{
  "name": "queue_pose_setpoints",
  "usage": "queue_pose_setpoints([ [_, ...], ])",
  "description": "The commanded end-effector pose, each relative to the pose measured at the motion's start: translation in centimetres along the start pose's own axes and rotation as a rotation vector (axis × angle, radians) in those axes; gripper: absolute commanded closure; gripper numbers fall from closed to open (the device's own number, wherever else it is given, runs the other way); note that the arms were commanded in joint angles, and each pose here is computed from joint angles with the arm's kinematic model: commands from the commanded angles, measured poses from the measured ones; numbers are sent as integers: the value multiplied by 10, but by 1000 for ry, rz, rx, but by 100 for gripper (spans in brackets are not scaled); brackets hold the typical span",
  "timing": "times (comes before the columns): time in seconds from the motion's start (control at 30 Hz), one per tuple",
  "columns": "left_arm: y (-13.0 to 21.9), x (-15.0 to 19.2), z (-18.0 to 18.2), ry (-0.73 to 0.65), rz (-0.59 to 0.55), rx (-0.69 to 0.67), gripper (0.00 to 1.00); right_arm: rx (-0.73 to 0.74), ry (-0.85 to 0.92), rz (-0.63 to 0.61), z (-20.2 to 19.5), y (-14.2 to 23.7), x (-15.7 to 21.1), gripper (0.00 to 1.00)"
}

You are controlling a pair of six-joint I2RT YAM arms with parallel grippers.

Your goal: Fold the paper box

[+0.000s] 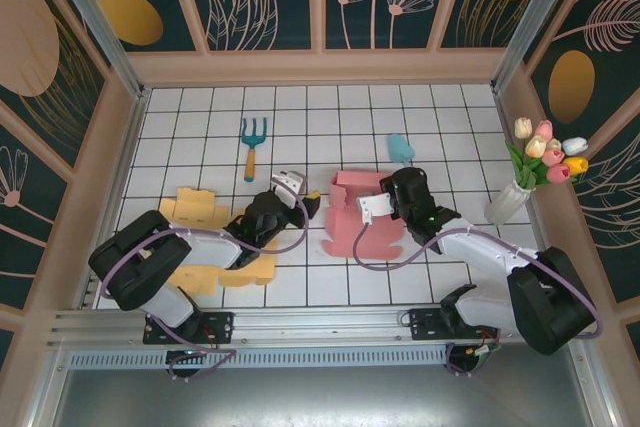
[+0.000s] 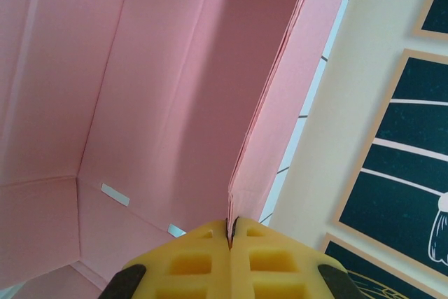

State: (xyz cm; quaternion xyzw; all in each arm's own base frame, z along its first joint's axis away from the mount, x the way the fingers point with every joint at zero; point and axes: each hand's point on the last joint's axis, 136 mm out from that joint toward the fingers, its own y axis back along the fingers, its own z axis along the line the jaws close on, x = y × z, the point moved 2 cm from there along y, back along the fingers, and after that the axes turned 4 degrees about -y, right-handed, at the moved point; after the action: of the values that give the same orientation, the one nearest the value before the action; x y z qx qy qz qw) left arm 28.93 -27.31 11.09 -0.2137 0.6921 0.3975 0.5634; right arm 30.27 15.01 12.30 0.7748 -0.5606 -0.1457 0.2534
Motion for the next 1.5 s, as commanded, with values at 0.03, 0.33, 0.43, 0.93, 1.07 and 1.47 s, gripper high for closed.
queue_pose_setpoints([
  [0.03,-19,14,-23,-69,53,152,44,-131,25,-43,33,0,-6,100],
  [0.33,-49,27,-18,-105,72,130,46,-142,29,-42,35,-2,-6,100],
  [0.43,-55,27,-11,-103,73,121,47,-151,33,-41,38,-3,-6,100],
  [0.93,-71,22,-32,-12,70,268,51,-155,35,-37,38,-5,-8,100],
  [1.07,-75,18,-27,5,71,226,53,-158,36,-40,39,-5,-8,100],
  [1.47,-86,8,-27,32,29,156,59,-164,43,-48,41,-5,-12,100],
])
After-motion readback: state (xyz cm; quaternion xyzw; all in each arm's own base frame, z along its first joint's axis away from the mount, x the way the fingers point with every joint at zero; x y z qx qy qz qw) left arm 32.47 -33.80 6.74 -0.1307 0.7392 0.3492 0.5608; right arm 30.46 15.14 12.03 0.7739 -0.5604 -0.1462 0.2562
